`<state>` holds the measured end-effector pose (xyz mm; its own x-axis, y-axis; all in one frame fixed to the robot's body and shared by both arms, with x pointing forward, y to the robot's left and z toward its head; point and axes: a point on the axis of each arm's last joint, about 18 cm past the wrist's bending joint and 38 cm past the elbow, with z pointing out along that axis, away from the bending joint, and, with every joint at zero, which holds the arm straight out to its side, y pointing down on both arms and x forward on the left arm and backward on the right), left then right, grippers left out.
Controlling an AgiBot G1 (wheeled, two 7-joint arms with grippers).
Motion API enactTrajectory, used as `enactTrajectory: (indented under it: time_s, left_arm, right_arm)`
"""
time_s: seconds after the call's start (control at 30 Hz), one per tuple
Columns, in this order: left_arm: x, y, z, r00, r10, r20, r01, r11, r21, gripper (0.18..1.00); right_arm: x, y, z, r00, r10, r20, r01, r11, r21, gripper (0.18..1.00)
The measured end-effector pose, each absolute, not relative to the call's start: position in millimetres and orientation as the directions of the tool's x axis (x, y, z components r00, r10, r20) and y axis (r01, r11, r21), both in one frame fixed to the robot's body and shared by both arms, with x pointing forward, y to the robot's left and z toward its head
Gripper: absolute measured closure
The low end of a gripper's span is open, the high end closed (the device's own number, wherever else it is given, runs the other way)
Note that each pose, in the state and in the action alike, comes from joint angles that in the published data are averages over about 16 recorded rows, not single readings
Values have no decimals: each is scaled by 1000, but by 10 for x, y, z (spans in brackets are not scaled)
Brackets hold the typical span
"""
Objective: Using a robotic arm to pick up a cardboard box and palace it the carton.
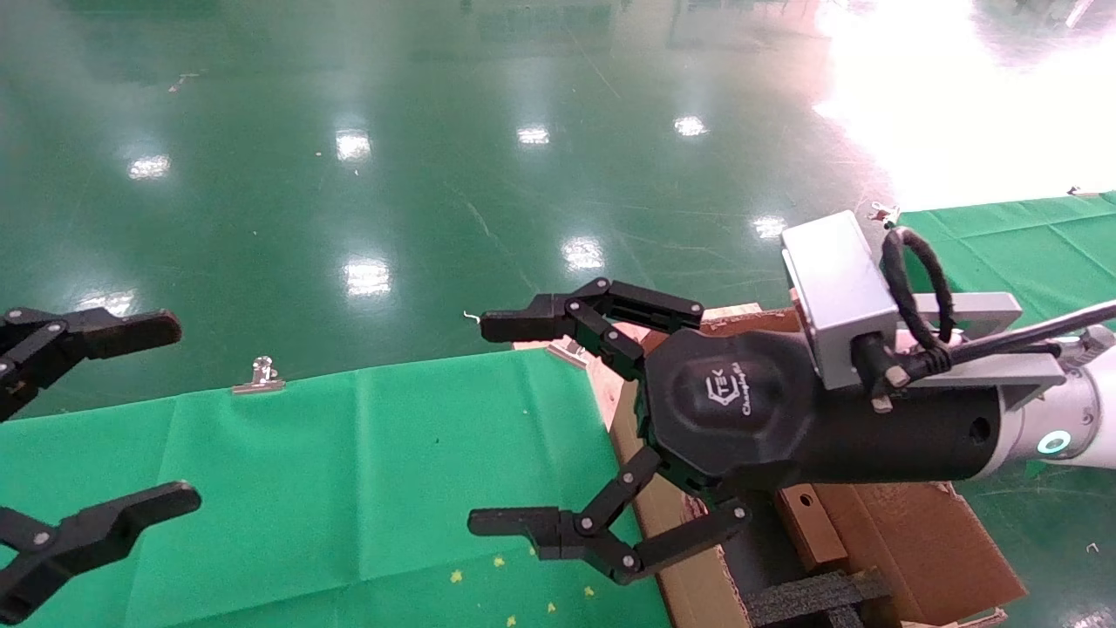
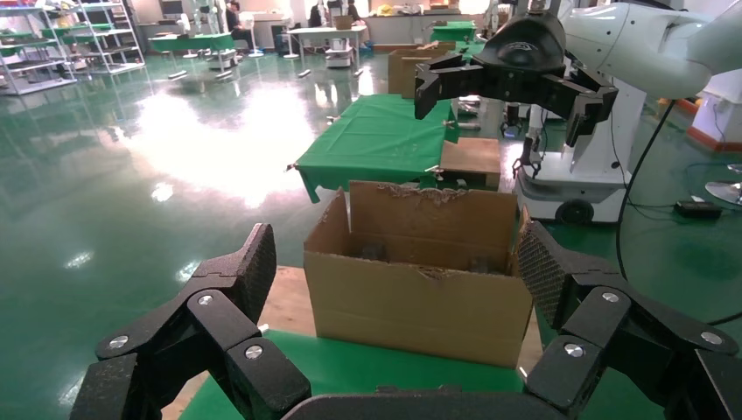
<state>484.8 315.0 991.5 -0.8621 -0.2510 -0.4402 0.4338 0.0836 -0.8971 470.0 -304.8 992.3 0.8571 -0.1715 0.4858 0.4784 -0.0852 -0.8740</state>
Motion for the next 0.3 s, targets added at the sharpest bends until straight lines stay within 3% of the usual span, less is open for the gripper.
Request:
enactTrajectory:
  time_s: [0.3]
  left_arm:
    - [4837,3133,9916,-862,-243,-444,437,86,-895,184]
  right_arm:
    - [4700,-3048,9923,857,-171,486,478,-85,-874,178]
